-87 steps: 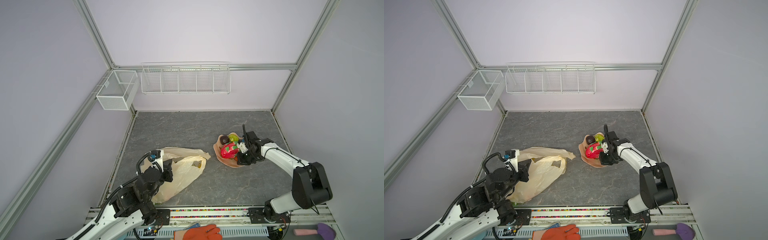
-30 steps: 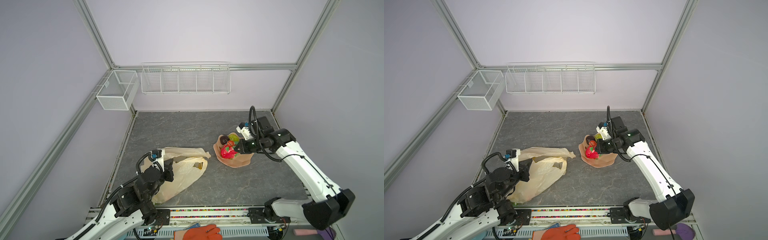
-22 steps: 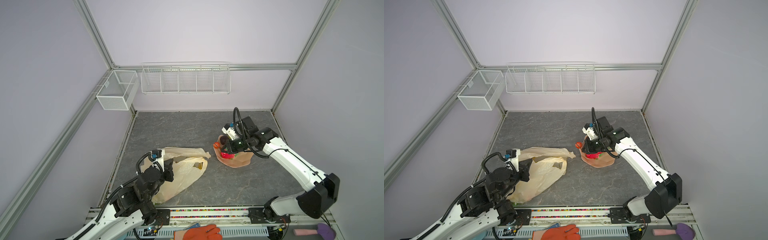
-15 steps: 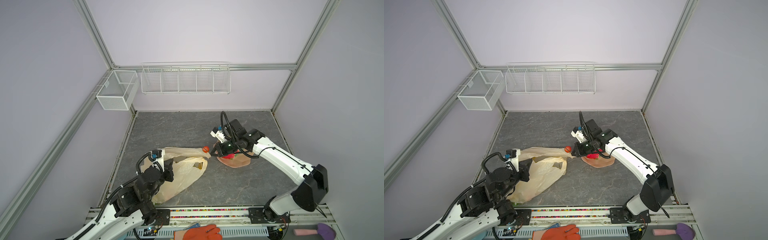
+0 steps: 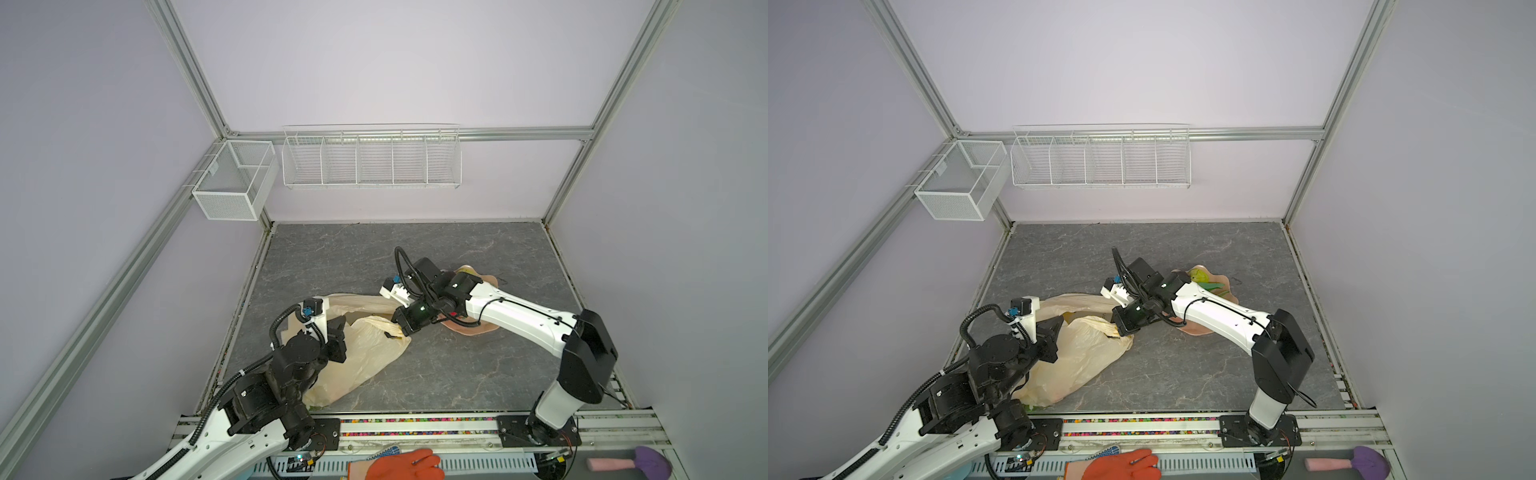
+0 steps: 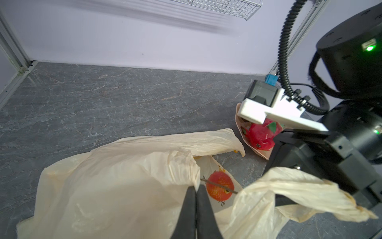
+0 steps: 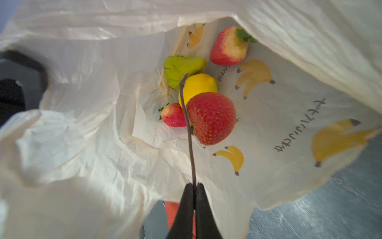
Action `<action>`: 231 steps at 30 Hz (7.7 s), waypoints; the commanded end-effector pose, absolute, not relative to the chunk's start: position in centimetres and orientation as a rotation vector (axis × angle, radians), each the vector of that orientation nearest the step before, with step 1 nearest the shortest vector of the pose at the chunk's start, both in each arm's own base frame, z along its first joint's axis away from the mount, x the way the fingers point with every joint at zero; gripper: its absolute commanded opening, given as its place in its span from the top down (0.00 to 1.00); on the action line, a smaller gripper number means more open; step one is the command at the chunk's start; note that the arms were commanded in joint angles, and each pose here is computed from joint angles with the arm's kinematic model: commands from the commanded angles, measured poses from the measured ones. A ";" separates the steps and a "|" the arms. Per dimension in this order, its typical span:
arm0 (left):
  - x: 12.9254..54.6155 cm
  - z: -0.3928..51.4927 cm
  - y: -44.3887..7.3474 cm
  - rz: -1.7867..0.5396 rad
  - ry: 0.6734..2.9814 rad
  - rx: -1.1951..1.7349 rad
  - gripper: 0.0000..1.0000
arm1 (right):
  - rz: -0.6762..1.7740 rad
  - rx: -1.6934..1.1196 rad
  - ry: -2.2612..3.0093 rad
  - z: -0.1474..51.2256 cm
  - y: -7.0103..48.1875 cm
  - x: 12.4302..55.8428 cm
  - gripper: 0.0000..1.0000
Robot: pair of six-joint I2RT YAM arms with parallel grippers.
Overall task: Place the fruits into the plastic bag
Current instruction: 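Open the right gripper to drop the strawberry into the bag, then move the right gripper back over the pink bowl, then lower the right gripper and close it on the green pear, then lift the green pear and carry it over the cream bag, then open the right gripper to drop the pear into the bag, then move the right gripper back over the bowl toward the dark brown fruit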
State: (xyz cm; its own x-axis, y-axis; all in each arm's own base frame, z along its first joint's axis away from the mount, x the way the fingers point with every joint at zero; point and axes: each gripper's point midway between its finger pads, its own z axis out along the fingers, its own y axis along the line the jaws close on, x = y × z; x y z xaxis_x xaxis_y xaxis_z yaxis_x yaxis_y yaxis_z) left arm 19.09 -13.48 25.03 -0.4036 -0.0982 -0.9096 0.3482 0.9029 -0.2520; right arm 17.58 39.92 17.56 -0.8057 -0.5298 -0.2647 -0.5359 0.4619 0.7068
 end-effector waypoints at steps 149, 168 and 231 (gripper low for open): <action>19.2 25.2 -13.2 -0.462 1.937 0.183 1.00 | -0.052 -0.483 2.613 24.2 13.2 35.5 0.89; 19.1 26.0 -13.1 -0.477 1.909 0.184 1.00 | 1.341 -0.402 2.413 24.6 31.7 28.7 0.94; 19.2 27.4 -12.8 -0.469 1.850 0.189 1.00 | 0.666 -0.241 2.845 20.0 19.6 29.1 0.12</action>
